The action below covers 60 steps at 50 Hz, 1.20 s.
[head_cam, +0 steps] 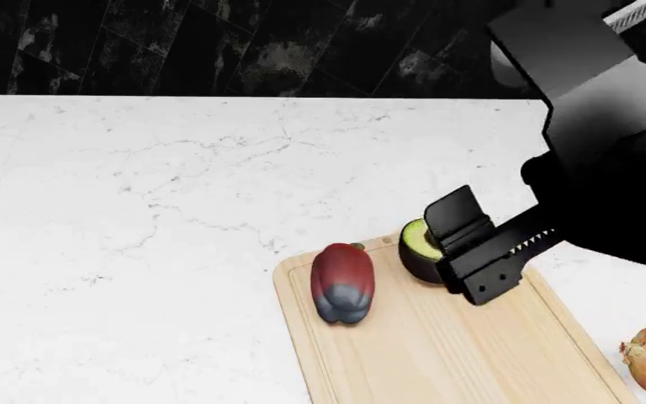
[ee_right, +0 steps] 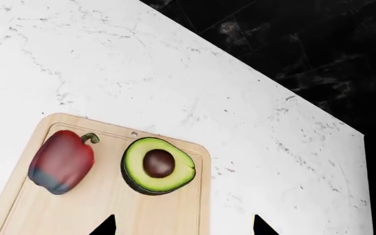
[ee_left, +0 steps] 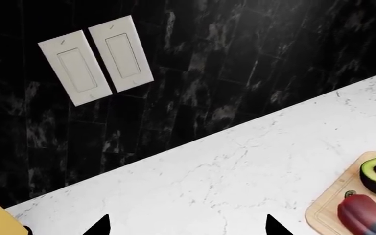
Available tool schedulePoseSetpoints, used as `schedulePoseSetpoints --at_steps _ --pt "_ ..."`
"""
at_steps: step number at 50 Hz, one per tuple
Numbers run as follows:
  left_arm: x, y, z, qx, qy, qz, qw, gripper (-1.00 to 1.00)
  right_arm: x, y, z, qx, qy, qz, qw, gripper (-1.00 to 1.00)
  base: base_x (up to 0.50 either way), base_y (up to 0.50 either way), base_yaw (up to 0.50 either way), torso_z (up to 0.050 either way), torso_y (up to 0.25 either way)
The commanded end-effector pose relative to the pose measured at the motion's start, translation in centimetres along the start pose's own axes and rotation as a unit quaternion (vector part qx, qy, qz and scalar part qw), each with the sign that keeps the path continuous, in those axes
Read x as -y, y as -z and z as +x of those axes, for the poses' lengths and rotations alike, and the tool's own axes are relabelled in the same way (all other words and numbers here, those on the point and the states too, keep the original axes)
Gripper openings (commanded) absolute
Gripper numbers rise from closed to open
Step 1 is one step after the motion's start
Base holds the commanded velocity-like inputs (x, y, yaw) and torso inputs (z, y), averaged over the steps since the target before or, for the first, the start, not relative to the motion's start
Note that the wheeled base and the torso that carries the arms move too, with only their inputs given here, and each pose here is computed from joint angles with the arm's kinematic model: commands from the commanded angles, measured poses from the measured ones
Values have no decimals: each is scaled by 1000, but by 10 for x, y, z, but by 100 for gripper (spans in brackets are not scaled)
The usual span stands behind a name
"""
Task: Place the avocado, onion, tomato and bell pepper on the cutting board.
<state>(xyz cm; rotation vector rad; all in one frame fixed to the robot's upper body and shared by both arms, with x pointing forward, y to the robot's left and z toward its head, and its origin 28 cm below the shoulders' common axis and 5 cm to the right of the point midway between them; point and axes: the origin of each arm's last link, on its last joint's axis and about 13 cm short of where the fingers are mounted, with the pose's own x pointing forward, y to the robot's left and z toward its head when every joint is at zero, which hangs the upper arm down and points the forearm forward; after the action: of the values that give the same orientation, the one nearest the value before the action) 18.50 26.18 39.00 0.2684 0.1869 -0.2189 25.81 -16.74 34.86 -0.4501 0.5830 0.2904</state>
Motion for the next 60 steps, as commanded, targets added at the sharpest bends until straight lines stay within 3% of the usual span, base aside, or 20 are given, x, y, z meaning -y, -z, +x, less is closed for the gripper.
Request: schedulePoseSetpoints --at_steps 1,15,16,17,21,28,46,60 --pt "5 -8 1 21 17 15 1000 100 -15 32 -44 5 -6 12 1000 100 0 0 0 0 0" --pt "4 -14 0 21 5 20 1000 100 -27 43 -101 18 11 33 999 100 0 0 0 0 0" --pt "4 -14 0 22 5 20 1000 100 -27 43 -102 -2 26 35 999 100 0 0 0 0 0" --pt "4 -14 0 23 5 18 1000 100 -25 41 -110 25 14 60 998 100 0 0 0 0 0" --pt "5 -16 0 25 7 19 999 100 -25 44 -120 25 23 56 998 100 0 0 0 0 0" --pt "5 -18 -2 27 9 21 999 100 -12 48 -134 2 34 92 995 100 0 0 0 0 0" --pt "6 -19 0 30 14 25 999 100 18 61 -127 -74 79 96 989 100 0 0 0 0 0" --pt "6 -20 1 31 14 26 999 100 8 61 -123 -129 47 46 989 100 0 0 0 0 0"
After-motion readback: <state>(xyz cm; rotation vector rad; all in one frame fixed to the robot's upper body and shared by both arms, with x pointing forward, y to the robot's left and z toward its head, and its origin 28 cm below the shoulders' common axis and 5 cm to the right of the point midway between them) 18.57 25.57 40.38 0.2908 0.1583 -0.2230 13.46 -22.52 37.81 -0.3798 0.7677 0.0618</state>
